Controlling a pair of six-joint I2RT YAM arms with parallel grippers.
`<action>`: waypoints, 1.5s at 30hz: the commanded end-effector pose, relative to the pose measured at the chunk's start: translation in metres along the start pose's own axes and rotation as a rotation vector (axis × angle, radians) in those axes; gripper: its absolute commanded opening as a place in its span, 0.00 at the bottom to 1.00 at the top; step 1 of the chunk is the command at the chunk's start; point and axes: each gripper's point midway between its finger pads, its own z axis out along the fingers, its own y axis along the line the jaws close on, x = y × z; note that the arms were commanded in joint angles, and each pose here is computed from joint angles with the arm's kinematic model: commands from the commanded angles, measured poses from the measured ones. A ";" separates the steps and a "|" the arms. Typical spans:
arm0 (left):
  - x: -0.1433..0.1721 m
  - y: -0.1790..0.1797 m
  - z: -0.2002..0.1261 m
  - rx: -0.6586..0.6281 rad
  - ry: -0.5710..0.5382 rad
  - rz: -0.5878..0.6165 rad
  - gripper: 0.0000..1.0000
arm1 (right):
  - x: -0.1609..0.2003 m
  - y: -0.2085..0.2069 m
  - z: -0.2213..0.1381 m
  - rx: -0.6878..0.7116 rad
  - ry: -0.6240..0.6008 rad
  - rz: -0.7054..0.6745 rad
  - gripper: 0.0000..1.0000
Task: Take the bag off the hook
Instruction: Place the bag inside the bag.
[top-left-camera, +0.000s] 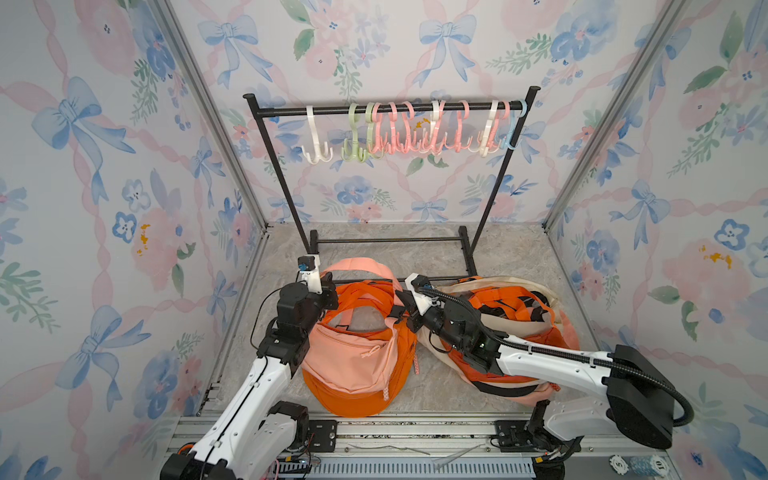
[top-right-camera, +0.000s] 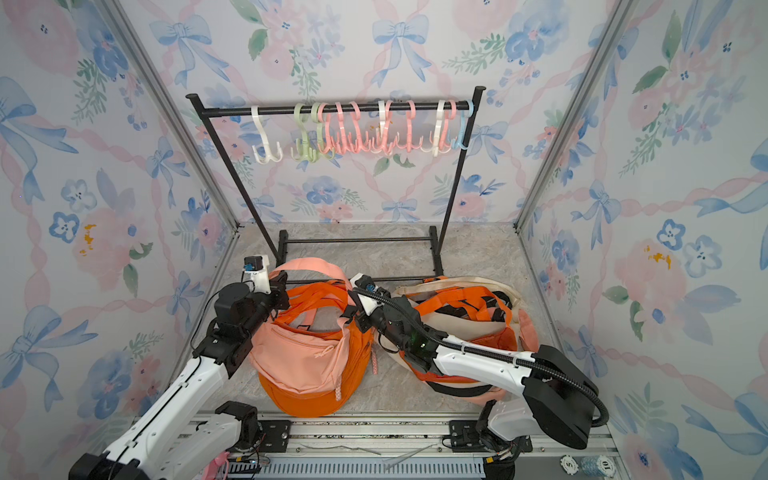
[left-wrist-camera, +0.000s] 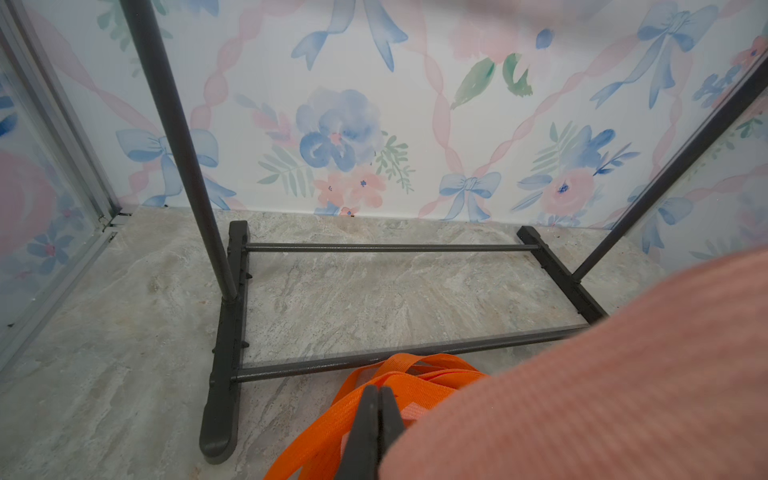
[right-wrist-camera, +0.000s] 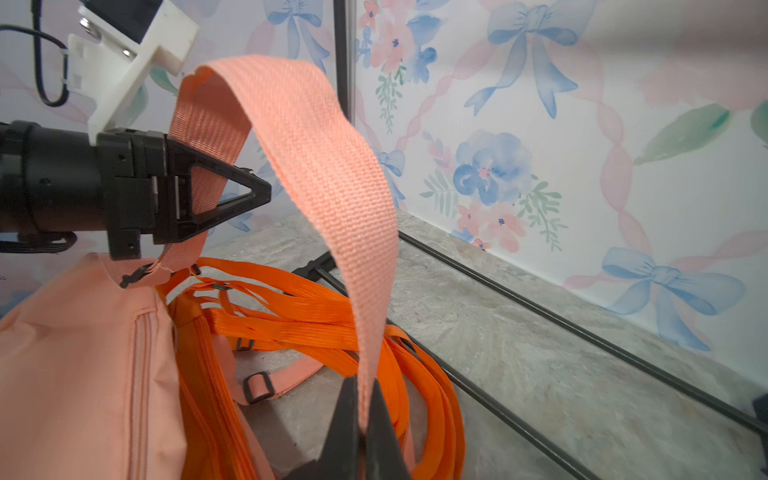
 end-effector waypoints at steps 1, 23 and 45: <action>-0.019 -0.005 0.017 0.014 -0.024 0.062 0.00 | 0.002 -0.034 0.003 0.060 -0.038 0.113 0.02; -0.006 -0.010 0.090 0.003 0.061 0.242 0.79 | 0.044 -0.091 0.012 0.097 0.038 0.235 0.54; -0.073 0.017 -0.002 -0.207 -0.104 0.186 0.89 | -0.045 -0.110 -0.043 0.151 0.014 0.115 0.94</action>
